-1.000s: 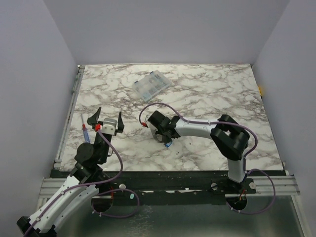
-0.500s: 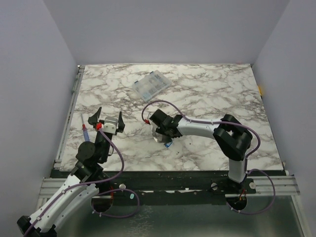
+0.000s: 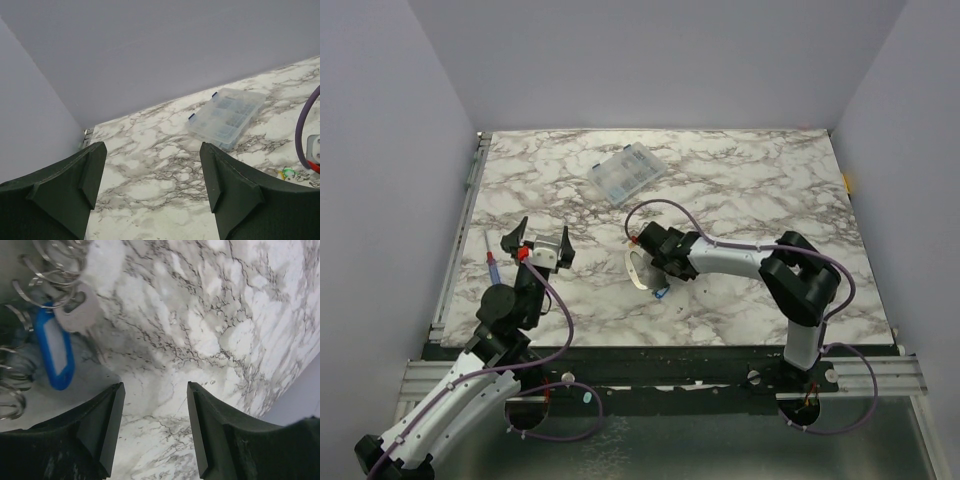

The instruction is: Put the keys on the keyring

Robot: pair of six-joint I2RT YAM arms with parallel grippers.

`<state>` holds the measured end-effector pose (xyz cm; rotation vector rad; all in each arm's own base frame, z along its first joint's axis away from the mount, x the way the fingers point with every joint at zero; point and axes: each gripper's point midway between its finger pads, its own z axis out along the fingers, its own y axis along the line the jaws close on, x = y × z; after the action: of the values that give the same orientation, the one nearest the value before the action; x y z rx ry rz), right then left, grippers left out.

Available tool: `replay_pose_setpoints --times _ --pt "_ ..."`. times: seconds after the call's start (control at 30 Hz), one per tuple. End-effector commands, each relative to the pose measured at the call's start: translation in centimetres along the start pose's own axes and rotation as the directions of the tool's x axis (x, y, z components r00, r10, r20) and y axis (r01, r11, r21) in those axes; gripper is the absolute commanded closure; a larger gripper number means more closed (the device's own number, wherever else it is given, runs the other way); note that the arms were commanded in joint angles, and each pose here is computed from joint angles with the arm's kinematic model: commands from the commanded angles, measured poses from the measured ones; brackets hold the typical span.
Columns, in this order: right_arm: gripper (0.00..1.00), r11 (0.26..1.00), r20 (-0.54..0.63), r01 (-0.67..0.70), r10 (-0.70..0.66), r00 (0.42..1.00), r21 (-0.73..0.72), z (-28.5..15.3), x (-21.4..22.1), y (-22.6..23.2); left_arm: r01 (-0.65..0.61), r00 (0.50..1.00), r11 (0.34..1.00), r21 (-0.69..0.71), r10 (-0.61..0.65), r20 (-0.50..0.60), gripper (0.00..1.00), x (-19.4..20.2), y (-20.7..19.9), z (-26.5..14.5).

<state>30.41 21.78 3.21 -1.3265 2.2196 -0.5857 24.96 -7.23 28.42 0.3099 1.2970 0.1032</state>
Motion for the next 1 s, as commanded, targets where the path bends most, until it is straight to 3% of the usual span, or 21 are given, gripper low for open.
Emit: replay_pose_setpoints --times 0.0,0.23,0.4,0.57,0.63,0.77,0.83,0.97 --pt "0.37 0.994 -0.050 -0.105 0.103 0.993 -0.041 1.8 2.2 0.9 0.022 1.000 1.000 0.002 -0.023 0.020 0.18 -0.6 0.0 0.3" --pt "0.33 0.950 0.039 -0.307 0.305 0.952 0.057 0.7 0.9 -3.9 0.020 1.000 1.000 -0.002 -0.020 0.014 0.18 -0.4 0.0 0.3" --pt "0.17 0.845 0.251 -0.520 0.481 0.840 0.123 -3.5 -0.9 -9.4 0.111 0.993 0.993 0.033 -0.112 0.028 0.14 -0.2 -1.4 0.7" --pt "0.01 0.712 0.486 -0.700 0.594 0.642 0.053 -9.4 -2.4 -14.1 0.203 0.979 0.975 0.092 -0.200 -0.042 0.08 0.8 -3.8 1.8" --pt "0.00 0.677 0.553 -0.736 0.607 0.571 0.016 -11.6 -2.6 -15.4 0.265 0.962 0.962 0.072 -0.258 -0.094 0.02 1.3 -4.2 2.2" --pt "0.00 0.630 0.666 -0.772 0.612 0.426 -0.084 -15.8 -2.7 -17.4 0.347 0.930 0.933 0.099 -0.329 -0.161 0.01 1.0 -5.6 2.9" --pt "0.00 0.562 0.705 -0.808 0.645 0.296 -0.176 -17.9 -2.6 -18.1 0.408 0.900 0.909 0.090 -0.383 -0.207 0.01 0.7 -6.1 3.2" --pt "0.00 0.475 0.746 -0.819 0.660 0.089 -0.323 -21.9 -2.1 -19.6 0.426 0.869 0.896 0.124 -0.368 -0.329 0.01 1.0 -7.8 3.6"
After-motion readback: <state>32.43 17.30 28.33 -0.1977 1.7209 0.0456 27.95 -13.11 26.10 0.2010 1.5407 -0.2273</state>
